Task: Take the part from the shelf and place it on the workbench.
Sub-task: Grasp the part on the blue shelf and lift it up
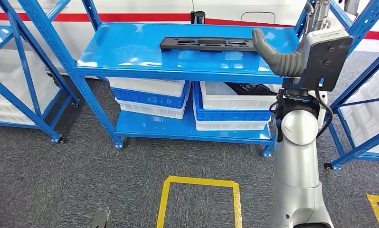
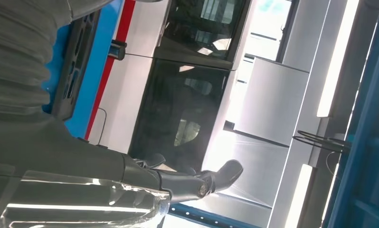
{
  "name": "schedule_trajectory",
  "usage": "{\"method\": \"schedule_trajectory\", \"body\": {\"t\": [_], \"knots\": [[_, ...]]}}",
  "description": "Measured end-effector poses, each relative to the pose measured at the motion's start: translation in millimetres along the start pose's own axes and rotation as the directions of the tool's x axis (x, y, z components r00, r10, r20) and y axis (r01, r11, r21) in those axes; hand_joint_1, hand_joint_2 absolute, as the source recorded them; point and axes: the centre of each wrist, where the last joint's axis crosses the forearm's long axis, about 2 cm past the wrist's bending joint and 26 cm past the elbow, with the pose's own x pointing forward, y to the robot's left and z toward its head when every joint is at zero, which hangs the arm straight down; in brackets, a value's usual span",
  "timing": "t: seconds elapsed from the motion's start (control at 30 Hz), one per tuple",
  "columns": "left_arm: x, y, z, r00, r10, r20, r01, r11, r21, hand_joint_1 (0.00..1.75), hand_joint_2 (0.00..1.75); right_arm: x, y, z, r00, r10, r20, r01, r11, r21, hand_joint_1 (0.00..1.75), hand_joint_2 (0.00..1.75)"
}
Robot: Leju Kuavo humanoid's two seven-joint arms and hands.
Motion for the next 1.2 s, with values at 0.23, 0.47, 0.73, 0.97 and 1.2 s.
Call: {"method": "schedule_trajectory", "body": {"t": [0.23, 0.47, 0.73, 0.97, 1.2], "knots": [[1, 3, -2, 0.999, -0.039, -0.01, 0.039, 0.999, -0.006, 0.0, 0.0, -6, 1, 5, 1.0, 0.003, -0.028, -0.003, 1.0, 0.002, 0.0, 1.75], [3, 8, -4, 0.996, -0.085, -0.01, 0.085, 0.996, -0.012, 0.0, 0.0, -15, -2, 16, 0.998, 0.009, -0.066, -0.01, 1.0, -0.006, 0.0, 1.75], [7, 6, -5, 0.994, -0.109, 0.005, 0.11, 0.994, -0.016, 0.0, 0.0, -21, -3, 22, 0.997, 0.0, -0.075, -0.001, 1.0, -0.015, 0.0, 1.75], [6, 10, -6, 0.993, -0.119, 0.013, 0.119, 0.993, -0.009, 0.0, 0.0, -27, -7, 27, 0.996, 0.004, -0.084, -0.006, 1.0, -0.023, 0.0, 1.75], [7, 1, -4, 0.995, -0.102, 0.017, 0.102, 0.994, -0.024, 0.0, 0.0, -31, -10, 29, 0.996, 0.012, -0.09, -0.014, 1.0, -0.028, 0.0, 1.75]]}}
